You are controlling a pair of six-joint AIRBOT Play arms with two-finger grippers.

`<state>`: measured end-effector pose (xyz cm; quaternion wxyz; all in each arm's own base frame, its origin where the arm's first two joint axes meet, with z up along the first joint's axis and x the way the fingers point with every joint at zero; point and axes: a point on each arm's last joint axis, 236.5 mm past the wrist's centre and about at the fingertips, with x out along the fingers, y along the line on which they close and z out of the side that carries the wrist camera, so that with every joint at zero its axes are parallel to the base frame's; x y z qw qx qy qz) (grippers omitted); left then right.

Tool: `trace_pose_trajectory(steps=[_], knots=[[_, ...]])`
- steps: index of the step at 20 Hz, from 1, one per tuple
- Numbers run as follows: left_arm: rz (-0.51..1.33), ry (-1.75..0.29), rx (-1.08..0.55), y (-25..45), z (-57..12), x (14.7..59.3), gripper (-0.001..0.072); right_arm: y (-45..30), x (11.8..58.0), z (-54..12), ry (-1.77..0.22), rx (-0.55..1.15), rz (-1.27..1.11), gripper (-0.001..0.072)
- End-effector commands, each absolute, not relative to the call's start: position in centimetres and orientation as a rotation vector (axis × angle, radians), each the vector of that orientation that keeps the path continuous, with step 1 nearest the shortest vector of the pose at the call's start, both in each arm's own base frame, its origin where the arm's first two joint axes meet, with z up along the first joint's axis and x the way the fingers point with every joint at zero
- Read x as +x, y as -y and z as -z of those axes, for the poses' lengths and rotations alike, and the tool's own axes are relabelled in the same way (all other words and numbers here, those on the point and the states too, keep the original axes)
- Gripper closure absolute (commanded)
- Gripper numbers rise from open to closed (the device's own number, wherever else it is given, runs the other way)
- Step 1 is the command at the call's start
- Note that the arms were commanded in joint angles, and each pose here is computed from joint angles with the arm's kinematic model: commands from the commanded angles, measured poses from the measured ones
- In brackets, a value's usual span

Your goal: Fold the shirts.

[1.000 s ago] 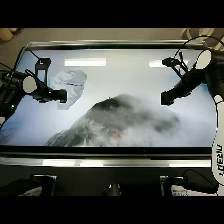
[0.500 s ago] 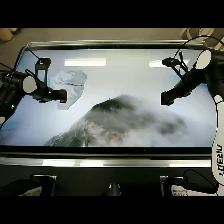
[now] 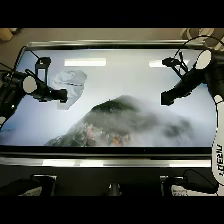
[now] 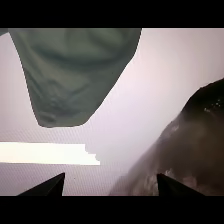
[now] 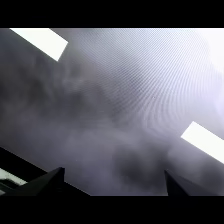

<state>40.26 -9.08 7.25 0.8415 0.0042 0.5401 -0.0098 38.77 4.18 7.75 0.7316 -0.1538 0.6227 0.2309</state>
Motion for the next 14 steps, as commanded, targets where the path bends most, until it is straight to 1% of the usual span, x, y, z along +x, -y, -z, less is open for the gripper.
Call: trace_pose_trajectory(steps=[1, 4, 5, 6, 7, 8, 11, 14], knots=[[0.049, -1.038, -0.015, 10.0, -8.1, 42.7, 0.0031, -4.2, 38.9, -7.8, -1.367, -0.337, -0.507, 0.0025], [0.085, -0.871, -0.049, 11.1, -9.8, 46.6, 0.0031, -4.3, 40.9, -8.1, -1.285, -0.344, -0.48, 0.0025], [0.064, -0.88, -0.064, 10.5, -9.2, 47.6, 0.003, -4.3, 42.0, -8.4, -1.24, -0.347, -0.466, 0.0025], [0.038, -0.918, -0.085, 9.6, -8.1, 48.4, 0.0025, -4.3, 43.2, -8.7, -1.188, -0.349, -0.449, 0.0028], [0.013, -0.96, -0.112, 8.5, -7.0, 49.5, 0.0016, -4.4, 44.6, -9.3, -1.125, -0.351, -0.43, 0.0053], [-0.017, -1.001, -0.153, 7.1, -5.8, 50.9, 0.0015, -4.4, 45.6, -9.7, -1.084, -0.353, -0.417, 0.0045], [-0.089, -1.118, -0.29, 3.3, -1.5, 54.1, 0.0017, -4.3, 46.6, -10.1, -1.04, -0.358, -0.401, 0.0045], [-0.092, -1.18, -0.412, 2.6, 3.2, 55.8, 0.0017, -4.3, 47.3, -10.4, -1.011, -0.357, -0.393, 0.0044]])
